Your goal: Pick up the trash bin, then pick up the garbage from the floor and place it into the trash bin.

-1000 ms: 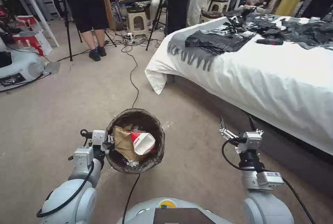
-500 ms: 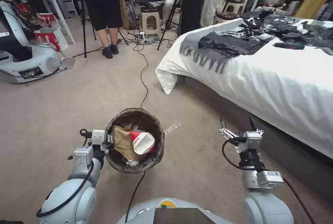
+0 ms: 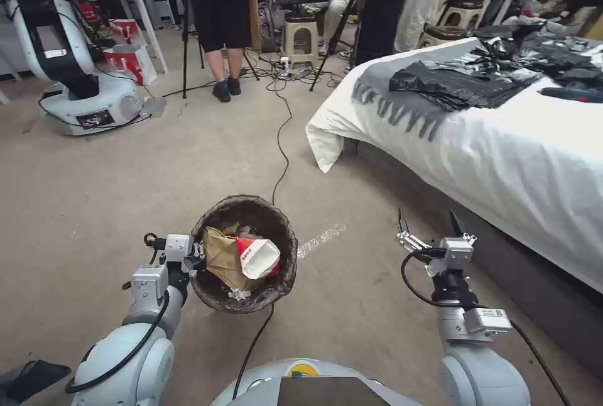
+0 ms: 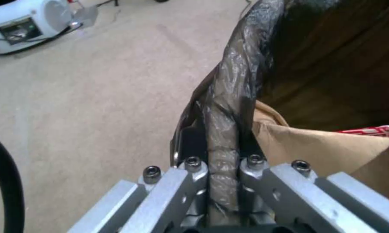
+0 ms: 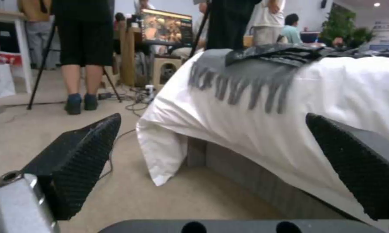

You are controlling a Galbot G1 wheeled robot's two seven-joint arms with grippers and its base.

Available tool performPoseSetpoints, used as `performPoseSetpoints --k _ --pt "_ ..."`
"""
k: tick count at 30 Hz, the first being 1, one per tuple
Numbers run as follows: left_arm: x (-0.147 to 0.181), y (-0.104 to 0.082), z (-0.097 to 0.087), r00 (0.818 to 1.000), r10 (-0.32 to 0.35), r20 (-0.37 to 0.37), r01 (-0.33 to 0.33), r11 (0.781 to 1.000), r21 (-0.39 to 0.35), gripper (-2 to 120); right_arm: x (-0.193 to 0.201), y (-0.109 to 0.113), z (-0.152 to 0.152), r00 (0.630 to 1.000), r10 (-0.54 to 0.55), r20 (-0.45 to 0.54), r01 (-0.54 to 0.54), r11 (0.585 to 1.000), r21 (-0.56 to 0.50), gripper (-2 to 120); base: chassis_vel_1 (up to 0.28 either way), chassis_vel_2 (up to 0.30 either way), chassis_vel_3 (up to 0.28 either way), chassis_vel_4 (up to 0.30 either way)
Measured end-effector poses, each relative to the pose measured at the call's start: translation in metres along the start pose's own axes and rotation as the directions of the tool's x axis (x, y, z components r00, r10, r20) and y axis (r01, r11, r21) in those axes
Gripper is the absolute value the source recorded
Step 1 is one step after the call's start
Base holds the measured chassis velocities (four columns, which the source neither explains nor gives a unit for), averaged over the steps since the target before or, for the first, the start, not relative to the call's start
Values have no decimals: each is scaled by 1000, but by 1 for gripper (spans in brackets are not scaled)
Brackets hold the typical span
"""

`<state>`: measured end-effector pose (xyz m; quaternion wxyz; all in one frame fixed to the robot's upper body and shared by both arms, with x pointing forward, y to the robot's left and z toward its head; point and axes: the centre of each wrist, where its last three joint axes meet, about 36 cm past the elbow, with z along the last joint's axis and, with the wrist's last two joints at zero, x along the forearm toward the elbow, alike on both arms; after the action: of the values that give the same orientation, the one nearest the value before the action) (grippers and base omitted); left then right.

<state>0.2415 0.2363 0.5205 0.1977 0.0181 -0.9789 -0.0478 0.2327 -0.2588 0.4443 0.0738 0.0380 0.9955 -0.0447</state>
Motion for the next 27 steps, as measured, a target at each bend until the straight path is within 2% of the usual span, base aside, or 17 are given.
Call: performPoseSetpoints --k 27 --pt "0 0 0 1000 -2 4 2 1000 2 2 -2 0 0 1000 7 1 -7 1000 1 100 63 66 67 66"
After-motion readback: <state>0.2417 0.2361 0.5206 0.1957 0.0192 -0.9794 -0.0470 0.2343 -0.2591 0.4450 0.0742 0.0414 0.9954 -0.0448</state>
